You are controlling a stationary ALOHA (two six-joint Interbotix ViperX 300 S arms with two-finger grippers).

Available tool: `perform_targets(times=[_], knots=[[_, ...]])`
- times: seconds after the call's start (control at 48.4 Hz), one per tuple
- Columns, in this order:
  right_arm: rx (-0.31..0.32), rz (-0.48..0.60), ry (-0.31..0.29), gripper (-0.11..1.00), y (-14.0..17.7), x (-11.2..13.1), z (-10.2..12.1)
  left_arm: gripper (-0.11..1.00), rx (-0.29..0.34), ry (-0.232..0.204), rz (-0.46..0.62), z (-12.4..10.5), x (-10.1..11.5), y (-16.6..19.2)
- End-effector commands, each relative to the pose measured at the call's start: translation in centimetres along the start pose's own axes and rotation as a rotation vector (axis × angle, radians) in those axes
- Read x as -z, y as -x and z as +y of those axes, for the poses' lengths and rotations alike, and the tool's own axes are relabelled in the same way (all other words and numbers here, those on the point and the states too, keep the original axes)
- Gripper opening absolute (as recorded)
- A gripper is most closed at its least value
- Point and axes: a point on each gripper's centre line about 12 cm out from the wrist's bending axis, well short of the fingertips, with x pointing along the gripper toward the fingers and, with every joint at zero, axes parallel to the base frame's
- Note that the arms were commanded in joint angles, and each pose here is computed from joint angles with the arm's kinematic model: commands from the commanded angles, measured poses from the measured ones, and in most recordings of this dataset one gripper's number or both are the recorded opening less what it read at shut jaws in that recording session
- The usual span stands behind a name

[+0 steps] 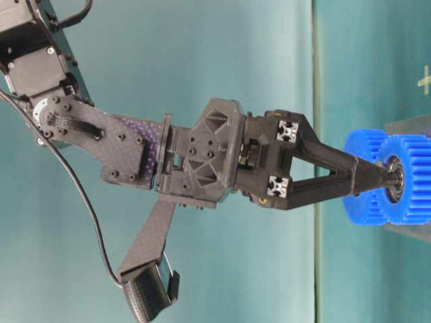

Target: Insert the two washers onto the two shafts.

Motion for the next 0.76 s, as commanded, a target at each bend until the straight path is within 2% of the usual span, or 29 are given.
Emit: perform_targets(times=[0.0,0.537,0.744], knots=[[-0.001,-0.051,0.012,0.35,1.41,-1.09,0.12,0.0,0.002,0.001,-0.02,-0.06,-0.55,0.05],[0.003,-0.011,-0.002,0.38,1.01,-1.1,-0.26,0.0,0.001,0.002,-0.023,-0.02,-0.61,0.11],[0.004,-0.016,-0.007,0.56,1.31,-1.12,-0.33,0.0,0.002,0.001,-0.023,-0.06,-0.6,0.11]])
